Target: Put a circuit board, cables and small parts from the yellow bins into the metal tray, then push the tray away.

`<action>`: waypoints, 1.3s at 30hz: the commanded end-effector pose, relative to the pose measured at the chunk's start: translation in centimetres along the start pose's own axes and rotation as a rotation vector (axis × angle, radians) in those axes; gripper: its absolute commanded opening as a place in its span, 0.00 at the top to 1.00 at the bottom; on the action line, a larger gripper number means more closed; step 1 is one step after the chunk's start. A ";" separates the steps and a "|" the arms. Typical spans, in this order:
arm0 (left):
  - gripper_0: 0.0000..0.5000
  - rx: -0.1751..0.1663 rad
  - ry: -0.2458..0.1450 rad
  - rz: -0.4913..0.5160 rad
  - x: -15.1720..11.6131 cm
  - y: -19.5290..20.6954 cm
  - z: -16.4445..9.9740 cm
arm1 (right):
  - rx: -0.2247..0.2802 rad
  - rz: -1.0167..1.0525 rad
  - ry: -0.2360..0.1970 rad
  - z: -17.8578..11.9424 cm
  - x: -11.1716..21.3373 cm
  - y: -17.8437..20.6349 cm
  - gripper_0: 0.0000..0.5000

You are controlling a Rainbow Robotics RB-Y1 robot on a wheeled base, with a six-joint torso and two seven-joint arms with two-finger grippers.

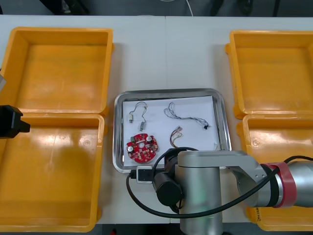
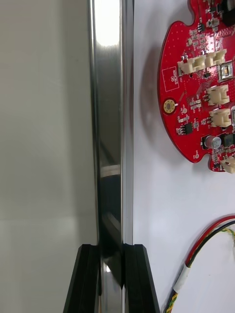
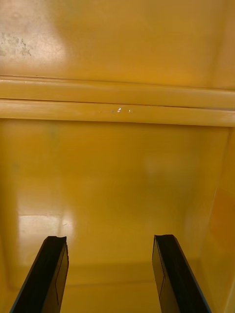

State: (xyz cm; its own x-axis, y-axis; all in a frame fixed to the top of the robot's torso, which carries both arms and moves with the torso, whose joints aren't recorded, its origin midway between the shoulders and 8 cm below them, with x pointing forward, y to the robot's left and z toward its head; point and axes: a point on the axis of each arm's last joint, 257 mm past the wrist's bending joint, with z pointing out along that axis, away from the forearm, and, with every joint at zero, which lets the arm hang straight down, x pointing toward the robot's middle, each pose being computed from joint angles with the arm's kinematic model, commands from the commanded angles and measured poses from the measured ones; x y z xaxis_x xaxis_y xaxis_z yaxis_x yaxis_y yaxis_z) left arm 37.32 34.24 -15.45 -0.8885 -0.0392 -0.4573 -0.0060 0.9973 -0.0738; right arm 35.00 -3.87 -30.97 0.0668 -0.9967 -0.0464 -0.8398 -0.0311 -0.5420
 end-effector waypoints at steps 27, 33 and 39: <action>0.00 -0.039 0.008 0.151 0.5 0.6 -0.5 | 0.136 0.000 0.019 0.5 -0.7 -8.1 1.00; 0.00 -0.039 0.008 0.151 0.5 0.6 -0.5 | 0.158 0.000 0.021 0.7 -0.8 -9.4 1.00; 0.00 -0.039 0.008 0.151 0.5 0.6 -0.5 | 0.178 0.002 0.027 0.9 -0.6 -10.7 1.00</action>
State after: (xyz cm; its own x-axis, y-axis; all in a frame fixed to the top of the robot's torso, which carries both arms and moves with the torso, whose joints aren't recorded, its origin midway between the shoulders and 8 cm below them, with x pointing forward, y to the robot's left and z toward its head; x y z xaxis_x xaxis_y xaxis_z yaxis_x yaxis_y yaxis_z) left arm 37.32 34.24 -15.45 -0.8885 -0.0391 -0.4573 -0.0059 0.9973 -0.0738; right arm 42.95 -4.34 -28.06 0.0303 -0.9995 -0.0059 -0.7577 -0.0191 -0.6523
